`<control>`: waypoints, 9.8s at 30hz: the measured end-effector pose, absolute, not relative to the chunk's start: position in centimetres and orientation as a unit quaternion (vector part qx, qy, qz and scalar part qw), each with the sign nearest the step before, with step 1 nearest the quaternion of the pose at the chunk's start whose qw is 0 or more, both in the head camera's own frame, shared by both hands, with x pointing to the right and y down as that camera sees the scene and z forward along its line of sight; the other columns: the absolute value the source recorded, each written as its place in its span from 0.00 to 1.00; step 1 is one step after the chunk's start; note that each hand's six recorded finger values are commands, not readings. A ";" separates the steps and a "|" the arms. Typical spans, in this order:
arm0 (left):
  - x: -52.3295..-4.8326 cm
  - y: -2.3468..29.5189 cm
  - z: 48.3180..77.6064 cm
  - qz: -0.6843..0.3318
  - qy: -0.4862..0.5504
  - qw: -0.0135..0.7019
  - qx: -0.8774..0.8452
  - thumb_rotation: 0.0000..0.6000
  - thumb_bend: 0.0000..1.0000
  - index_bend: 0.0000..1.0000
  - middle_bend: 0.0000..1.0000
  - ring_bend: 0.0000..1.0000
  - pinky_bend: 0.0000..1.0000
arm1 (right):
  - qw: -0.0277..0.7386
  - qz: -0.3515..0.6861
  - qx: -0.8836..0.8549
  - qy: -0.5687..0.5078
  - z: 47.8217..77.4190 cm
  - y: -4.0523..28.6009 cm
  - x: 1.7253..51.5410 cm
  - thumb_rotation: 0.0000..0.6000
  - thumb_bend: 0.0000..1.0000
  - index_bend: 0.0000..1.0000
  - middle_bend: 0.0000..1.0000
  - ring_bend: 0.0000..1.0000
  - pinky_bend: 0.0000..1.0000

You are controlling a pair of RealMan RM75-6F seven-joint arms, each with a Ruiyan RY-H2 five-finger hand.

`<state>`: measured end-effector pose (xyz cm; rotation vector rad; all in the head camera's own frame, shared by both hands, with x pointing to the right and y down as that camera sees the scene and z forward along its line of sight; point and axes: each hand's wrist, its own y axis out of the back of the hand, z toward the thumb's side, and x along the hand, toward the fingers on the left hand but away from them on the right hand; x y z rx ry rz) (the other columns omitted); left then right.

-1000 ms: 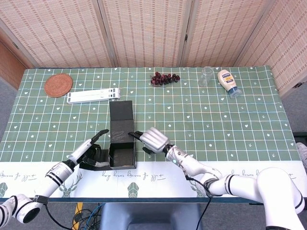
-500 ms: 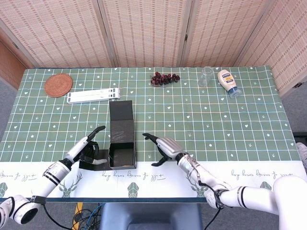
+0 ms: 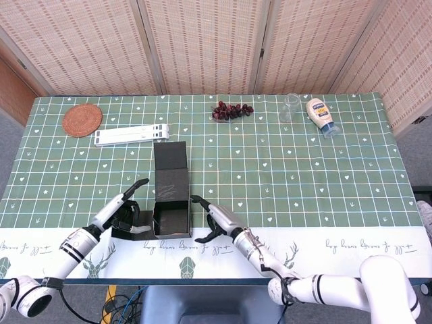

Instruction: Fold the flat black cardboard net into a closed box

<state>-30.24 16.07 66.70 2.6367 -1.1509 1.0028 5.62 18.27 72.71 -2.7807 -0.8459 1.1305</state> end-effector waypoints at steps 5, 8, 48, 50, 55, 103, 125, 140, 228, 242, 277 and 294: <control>-30.5 16.1 66.6 0.328 -0.378 0.051 0.864 1.00 0.13 0.00 0.00 0.61 0.84 | 0.013 0.363 -0.887 -0.284 73.3 18.3 4.2 1.00 0.00 0.00 0.10 0.75 1.00; -30.6 16.2 66.6 0.328 -0.378 0.052 0.864 1.00 0.13 0.00 0.00 0.61 0.84 | 0.014 0.361 -0.886 -0.289 73.5 18.4 3.4 1.00 0.00 0.00 0.12 0.75 1.00; -35.1 13.6 67.5 0.338 -0.520 -0.139 0.772 1.00 0.13 0.00 0.00 0.61 0.84 | -0.242 0.241 -0.836 -0.429 69.3 14.3 8.7 1.00 0.51 0.35 0.43 0.81 1.00; -34.2 13.4 67.6 0.326 -0.520 -0.144 0.776 1.00 0.13 0.00 0.00 0.61 0.84 | -0.244 0.243 -0.838 -0.423 69.5 14.8 8.4 1.00 0.51 0.35 0.43 0.81 1.00; -32.4 13.1 67.7 0.299 -0.520 -0.147 0.787 1.00 0.13 0.00 0.00 0.61 0.84 | -0.246 0.246 -0.842 -0.413 69.7 15.6 7.8 1.00 0.51 0.35 0.43 0.81 1.00; -24.9 15.9 71.7 0.256 -0.340 -0.301 0.853 1.00 0.13 0.35 0.19 0.66 0.84 | -0.082 0.361 -0.867 -0.334 73.6 16.5 7.2 1.00 0.51 0.35 0.43 0.81 1.00; -23.2 17.5 72.5 0.231 -0.242 -0.396 0.855 1.00 0.13 0.46 0.33 0.67 0.84 | -0.031 0.381 -0.872 -0.307 74.7 17.8 7.7 1.00 0.51 0.35 0.43 0.81 1.00; -21.5 17.8 72.7 0.216 -0.158 -0.455 0.849 1.00 0.13 0.58 0.42 0.68 0.84 | -0.037 0.384 -0.873 -0.299 74.2 18.2 7.7 1.00 0.51 0.35 0.43 0.81 1.00; -26.3 17.8 72.2 0.343 -0.392 0.071 0.850 1.00 0.12 0.00 0.00 0.62 0.87 | 0.004 0.331 -0.853 -0.403 62.2 10.5 15.8 1.00 0.04 0.00 0.01 0.68 1.00; -24.0 18.8 73.9 0.330 -0.372 0.092 0.863 1.00 0.12 0.00 0.00 0.62 0.87 | -0.008 0.338 -0.846 -0.414 62.6 11.0 17.6 1.00 0.04 0.00 0.03 0.68 1.00; -22.2 17.9 71.1 0.244 -0.415 0.102 0.870 1.00 0.12 0.31 0.29 0.69 0.89 | -0.042 0.394 -0.827 -0.399 70.2 10.7 15.8 1.00 0.05 0.00 0.07 0.68 1.00; -19.8 17.9 71.3 0.258 -0.375 0.091 0.886 1.00 0.12 0.30 0.29 0.69 0.89 | -0.068 0.281 -0.857 -0.426 68.3 8.6 6.0 1.00 0.00 0.00 0.14 0.69 1.00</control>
